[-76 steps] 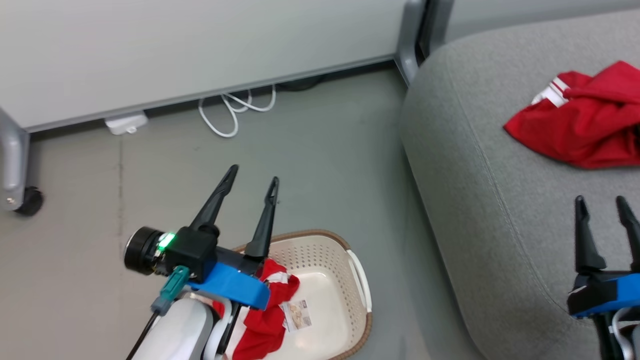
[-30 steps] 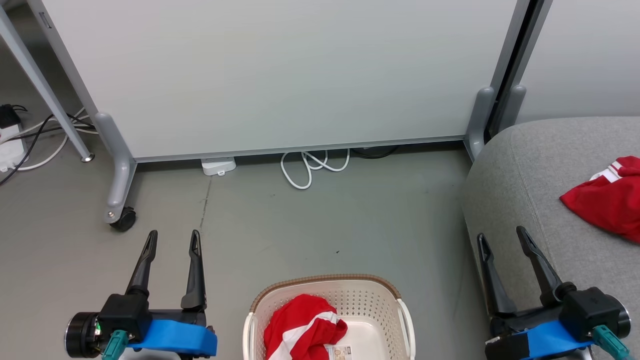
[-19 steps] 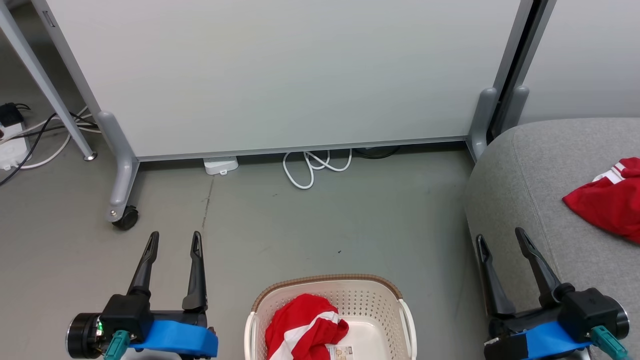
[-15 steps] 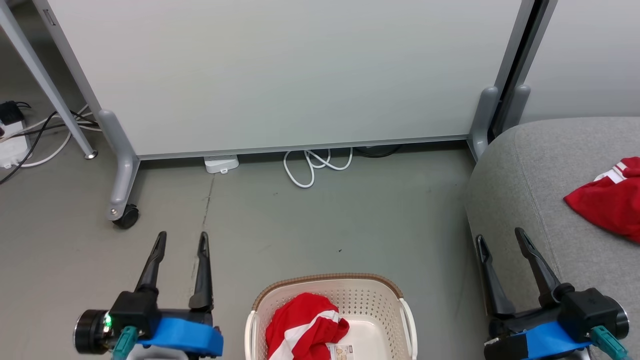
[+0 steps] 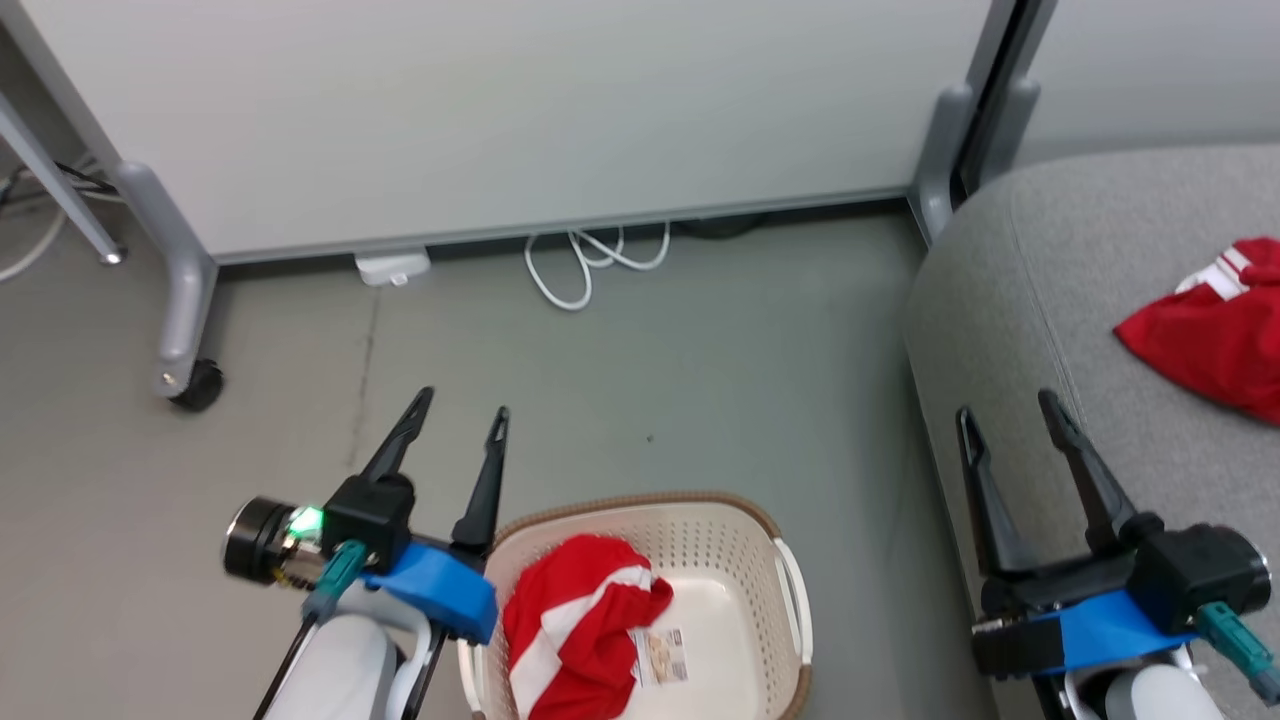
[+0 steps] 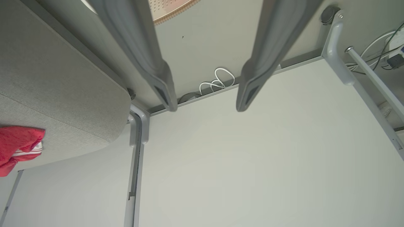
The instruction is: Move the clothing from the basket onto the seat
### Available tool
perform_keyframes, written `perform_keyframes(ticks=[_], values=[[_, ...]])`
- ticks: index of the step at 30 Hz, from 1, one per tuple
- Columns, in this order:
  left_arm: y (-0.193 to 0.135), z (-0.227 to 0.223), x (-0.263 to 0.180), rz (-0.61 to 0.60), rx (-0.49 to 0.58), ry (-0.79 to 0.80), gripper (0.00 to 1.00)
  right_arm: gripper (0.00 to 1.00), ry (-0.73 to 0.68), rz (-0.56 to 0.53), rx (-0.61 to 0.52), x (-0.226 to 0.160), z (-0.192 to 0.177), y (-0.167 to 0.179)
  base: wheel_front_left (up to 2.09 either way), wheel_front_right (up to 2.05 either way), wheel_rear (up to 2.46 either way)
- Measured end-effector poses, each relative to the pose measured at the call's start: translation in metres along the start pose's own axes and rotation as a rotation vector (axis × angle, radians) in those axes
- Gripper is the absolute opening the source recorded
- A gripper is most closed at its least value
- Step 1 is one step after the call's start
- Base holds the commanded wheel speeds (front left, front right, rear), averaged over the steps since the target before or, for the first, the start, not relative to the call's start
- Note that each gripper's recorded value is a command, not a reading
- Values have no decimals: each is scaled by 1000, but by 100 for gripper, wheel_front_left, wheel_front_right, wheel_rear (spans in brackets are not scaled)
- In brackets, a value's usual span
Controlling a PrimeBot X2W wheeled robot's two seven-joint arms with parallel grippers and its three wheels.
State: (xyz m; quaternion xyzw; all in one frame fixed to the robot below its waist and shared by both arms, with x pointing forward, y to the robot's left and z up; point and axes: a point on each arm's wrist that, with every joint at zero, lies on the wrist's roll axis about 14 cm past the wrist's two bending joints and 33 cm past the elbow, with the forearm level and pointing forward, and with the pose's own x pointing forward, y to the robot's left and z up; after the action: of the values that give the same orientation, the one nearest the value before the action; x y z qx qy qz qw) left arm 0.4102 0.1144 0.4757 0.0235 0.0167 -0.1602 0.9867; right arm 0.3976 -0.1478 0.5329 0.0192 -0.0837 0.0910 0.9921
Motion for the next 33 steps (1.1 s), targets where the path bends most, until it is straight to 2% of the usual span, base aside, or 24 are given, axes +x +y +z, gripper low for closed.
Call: perform_keyframes(ticks=[5,15,22,33], values=[[-21,-26,29,-119,24,82,100,100,-5,-10,-18,18,-3,-11,0,0,0],[-61,-110,60,-331,66,314,100,100,35,-46,-47,44,-29,-36,0,0,0],[-82,-169,63,-448,86,472,100,100,81,-65,-59,56,-55,-49,0,0,0],[-87,-270,37,-597,200,786,100,100,147,-60,-79,74,-100,-58,0,0,0]])
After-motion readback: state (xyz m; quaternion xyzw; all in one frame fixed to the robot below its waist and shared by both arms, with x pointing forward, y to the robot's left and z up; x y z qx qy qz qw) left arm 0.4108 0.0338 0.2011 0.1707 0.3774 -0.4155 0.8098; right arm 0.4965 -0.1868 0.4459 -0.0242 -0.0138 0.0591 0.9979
